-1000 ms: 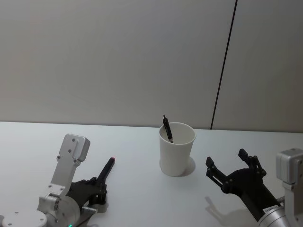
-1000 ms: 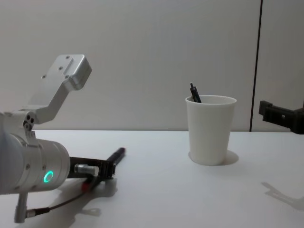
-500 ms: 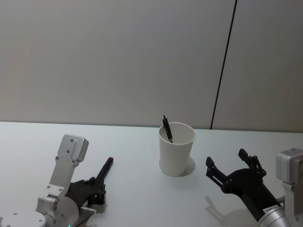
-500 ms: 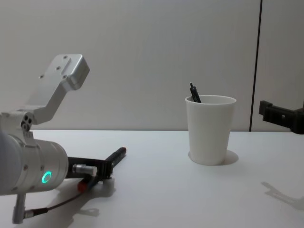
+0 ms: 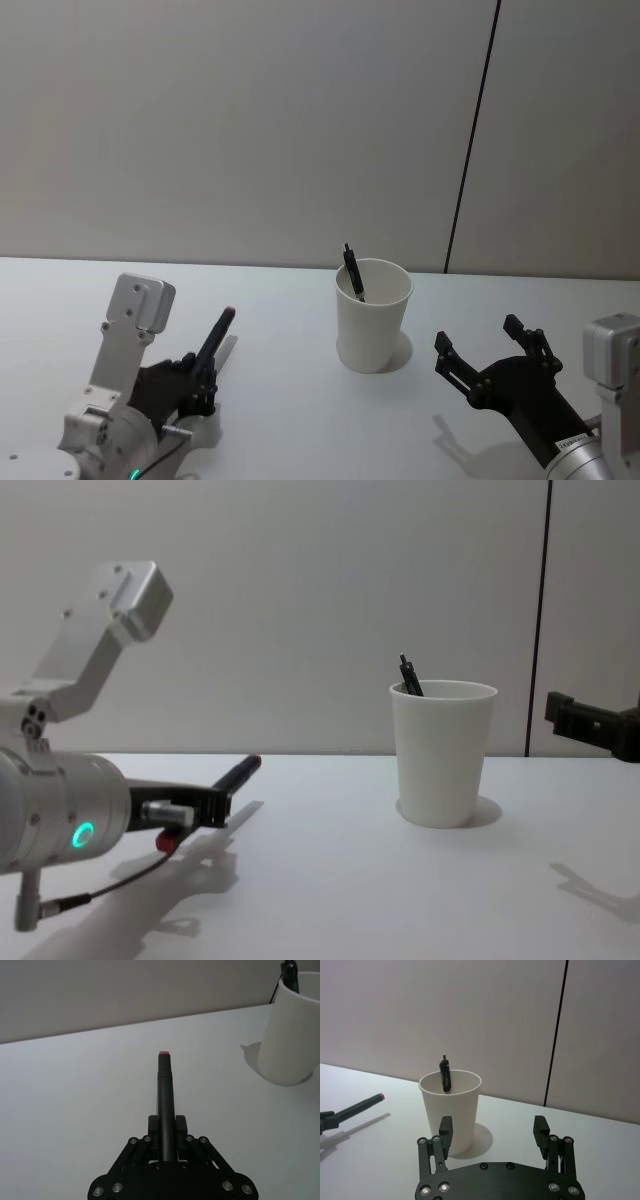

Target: Place the pen into the pen holder.

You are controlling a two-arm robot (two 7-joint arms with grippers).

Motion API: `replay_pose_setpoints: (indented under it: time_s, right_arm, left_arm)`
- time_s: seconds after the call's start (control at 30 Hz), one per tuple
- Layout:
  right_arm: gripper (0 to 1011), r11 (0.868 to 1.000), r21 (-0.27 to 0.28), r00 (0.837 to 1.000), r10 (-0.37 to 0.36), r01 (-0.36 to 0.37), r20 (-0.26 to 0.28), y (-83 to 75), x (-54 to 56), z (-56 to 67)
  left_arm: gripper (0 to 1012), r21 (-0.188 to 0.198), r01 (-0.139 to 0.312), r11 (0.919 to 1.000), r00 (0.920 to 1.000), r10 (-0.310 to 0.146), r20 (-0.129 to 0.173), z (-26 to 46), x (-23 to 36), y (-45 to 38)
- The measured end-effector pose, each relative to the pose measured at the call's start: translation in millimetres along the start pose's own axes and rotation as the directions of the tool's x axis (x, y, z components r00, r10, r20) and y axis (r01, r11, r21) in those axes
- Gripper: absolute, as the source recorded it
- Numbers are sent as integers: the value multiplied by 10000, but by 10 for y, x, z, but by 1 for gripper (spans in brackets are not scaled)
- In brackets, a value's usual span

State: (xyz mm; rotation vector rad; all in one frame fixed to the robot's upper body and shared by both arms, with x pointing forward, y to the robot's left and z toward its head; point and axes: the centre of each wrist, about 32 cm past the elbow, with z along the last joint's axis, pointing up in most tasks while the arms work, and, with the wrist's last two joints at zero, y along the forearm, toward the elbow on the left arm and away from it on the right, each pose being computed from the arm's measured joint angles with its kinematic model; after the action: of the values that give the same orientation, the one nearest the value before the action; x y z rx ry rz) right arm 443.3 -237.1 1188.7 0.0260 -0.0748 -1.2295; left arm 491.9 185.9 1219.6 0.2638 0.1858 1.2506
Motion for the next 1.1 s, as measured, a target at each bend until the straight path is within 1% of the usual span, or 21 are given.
replay_pose_setpoints:
  time_s: [0.2,0.3,0.43,0.47,0.5,0.53,0.57,0.6,0.67,0.7,0.73,0.77,0.8,0.83,0.87,0.9,0.93,0.97,1.0,1.07,1.1]
  right_arm:
    - [1001,10000,0,10000,0,0,0,0,0,0]
    - [1001,10000,0,10000,0,0,0,0,0,0]
    - [1001,10000,0,10000,0,0,0,0,0,0]
    - [1001,10000,1,10000,0,0,0,0,0,0]
    - [1001,10000,0,10000,0,0,0,0,0,0]
    - [1001,10000,0,10000,0,0,0,0,0,0]
    - [1001,10000,0,10000,0,0,0,0,0,0]
    - [1001,10000,0,10000,0,0,0,0,0,0]
    - [1001,10000,-1,10000,0,0,0,0,0,0]
    - [1001,10000,0,10000,0,0,0,0,0,0]
    - [1001,10000,0,10000,0,0,0,0,0,0]
    - [1001,10000,1,10000,0,0,0,0,0,0]
    - [1001,10000,0,10000,0,0,0,0,0,0]
    - [1001,10000,0,10000,0,0,0,0,0,0]
    - [1001,10000,0,10000,0,0,0,0,0,0]
    - [1001,10000,0,10000,0,0,0,0,0,0]
    - [1001,10000,0,10000,0,0,0,0,0,0]
    - [1001,10000,0,10000,0,0,0,0,0,0]
    - [1001,10000,0,10000,0,0,0,0,0,0]
    - [1001,10000,1,10000,0,0,0,0,0,0]
    - [1001,10000,0,10000,0,0,0,0,0,0]
  left_arm:
    - [199,-710,153,9974,9997,-138,225,38,57,75]
    - [200,-1077,360,9935,9988,-323,367,56,91,108]
    - [200,-1613,787,9838,9958,-698,600,85,138,145]
    - [200,-1613,787,9838,9958,-698,600,85,138,145]
    - [200,-1790,969,9791,9940,-860,676,92,151,153]
    - [200,-1845,1025,9775,9934,-909,707,94,157,156]
    - [200,-2019,1229,9717,9909,-1090,786,101,170,161]
    - [200,-2019,1229,9717,9909,-1090,786,101,170,161]
    - [200,-2311,1607,9596,9853,-1420,954,115,194,166]
    - [200,-2380,1703,9562,9836,-1504,994,119,198,166]
    - [200,-2512,1899,9491,9800,-1678,1070,125,203,166]
    - [200,-2588,2019,9446,9776,-1783,1121,129,209,164]
    - [199,-2644,2117,9409,9754,-1866,1169,131,213,162]
    - [199,-2644,2117,9409,9754,-1866,1169,131,213,162]
    - [199,-2811,2433,9283,9681,-2144,1297,137,222,155]
    - [199,-2811,2433,9283,9681,-2144,1297,137,222,155]
    - [200,-2942,2693,9170,9612,-2367,1418,142,229,147]
    - [200,-2987,2795,9125,9583,-2456,1463,143,231,144]
    - [200,-3077,3010,9026,9518,-2641,1563,145,236,133]
    - [200,-3158,3198,8933,9457,-2802,1650,148,240,125]
    - [200,-3252,3426,8814,9377,-2998,1756,152,244,114]
